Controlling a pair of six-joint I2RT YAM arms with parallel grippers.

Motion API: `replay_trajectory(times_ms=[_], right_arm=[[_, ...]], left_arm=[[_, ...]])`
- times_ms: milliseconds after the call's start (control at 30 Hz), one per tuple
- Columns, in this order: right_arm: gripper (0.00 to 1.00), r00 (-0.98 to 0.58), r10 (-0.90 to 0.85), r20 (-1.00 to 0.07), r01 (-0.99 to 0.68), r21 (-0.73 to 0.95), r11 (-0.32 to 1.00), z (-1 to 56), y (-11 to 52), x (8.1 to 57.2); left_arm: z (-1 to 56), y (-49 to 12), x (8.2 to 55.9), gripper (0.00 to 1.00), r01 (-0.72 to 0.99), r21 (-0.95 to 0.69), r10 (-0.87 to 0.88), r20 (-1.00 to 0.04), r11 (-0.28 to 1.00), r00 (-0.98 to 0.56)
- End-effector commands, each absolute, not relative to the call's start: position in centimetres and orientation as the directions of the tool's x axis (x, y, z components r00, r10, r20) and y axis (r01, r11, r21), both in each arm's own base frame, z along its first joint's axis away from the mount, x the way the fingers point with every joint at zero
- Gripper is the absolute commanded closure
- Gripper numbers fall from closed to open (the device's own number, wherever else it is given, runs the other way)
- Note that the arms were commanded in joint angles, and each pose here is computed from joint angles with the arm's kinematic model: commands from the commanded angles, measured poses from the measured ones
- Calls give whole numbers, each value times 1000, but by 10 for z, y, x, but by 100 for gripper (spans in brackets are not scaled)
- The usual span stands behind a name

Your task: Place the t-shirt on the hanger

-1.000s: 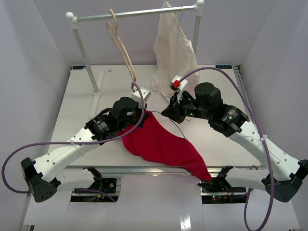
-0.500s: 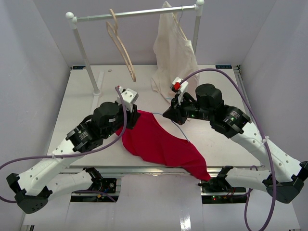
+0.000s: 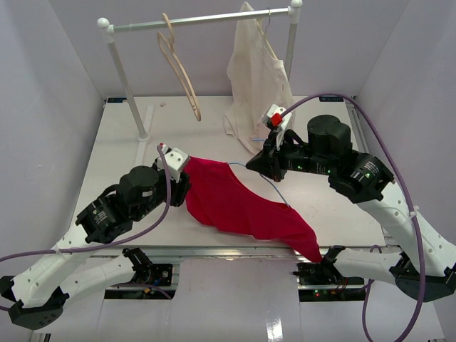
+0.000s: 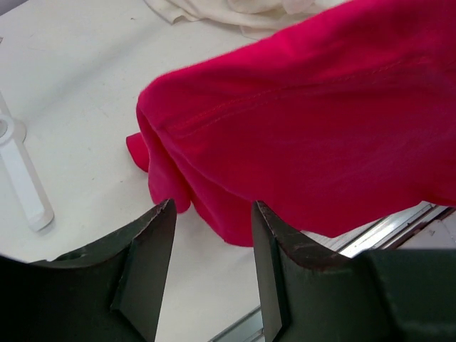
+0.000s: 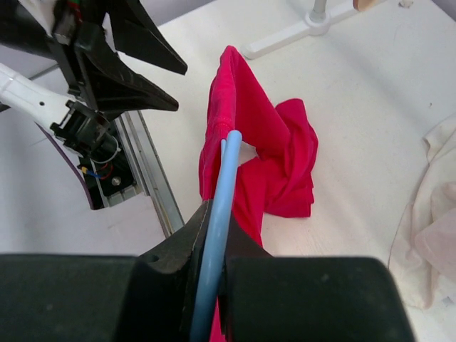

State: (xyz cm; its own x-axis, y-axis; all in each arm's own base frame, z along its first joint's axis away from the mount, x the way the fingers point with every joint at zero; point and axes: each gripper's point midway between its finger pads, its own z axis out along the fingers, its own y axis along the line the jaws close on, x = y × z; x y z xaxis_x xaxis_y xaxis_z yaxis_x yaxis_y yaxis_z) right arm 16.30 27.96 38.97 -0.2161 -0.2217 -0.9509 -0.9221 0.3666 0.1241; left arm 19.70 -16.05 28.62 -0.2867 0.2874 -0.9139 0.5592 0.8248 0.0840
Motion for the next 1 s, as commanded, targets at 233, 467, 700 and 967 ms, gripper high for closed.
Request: replay_trajectory(times_ms=[233, 467, 700, 967], right_arm=[[92, -146, -128, -981, -958, 108, 265, 434, 276, 137], [92, -150, -123, -981, -958, 113, 265, 429, 278, 139], [92, -152, -150, -977, -940, 97, 326, 414, 274, 151], [92, -197, -283, -939, -905, 62, 422, 364, 269, 173]], left_arm=[[288, -173, 203, 43, 586, 88, 273, -933, 805, -234], [293, -194, 205, 64, 620, 23, 211, -949, 784, -233], [312, -195, 204, 100, 601, -32, 155, -954, 799, -258], [343, -178, 201, 100, 533, -101, 48, -965, 840, -259]])
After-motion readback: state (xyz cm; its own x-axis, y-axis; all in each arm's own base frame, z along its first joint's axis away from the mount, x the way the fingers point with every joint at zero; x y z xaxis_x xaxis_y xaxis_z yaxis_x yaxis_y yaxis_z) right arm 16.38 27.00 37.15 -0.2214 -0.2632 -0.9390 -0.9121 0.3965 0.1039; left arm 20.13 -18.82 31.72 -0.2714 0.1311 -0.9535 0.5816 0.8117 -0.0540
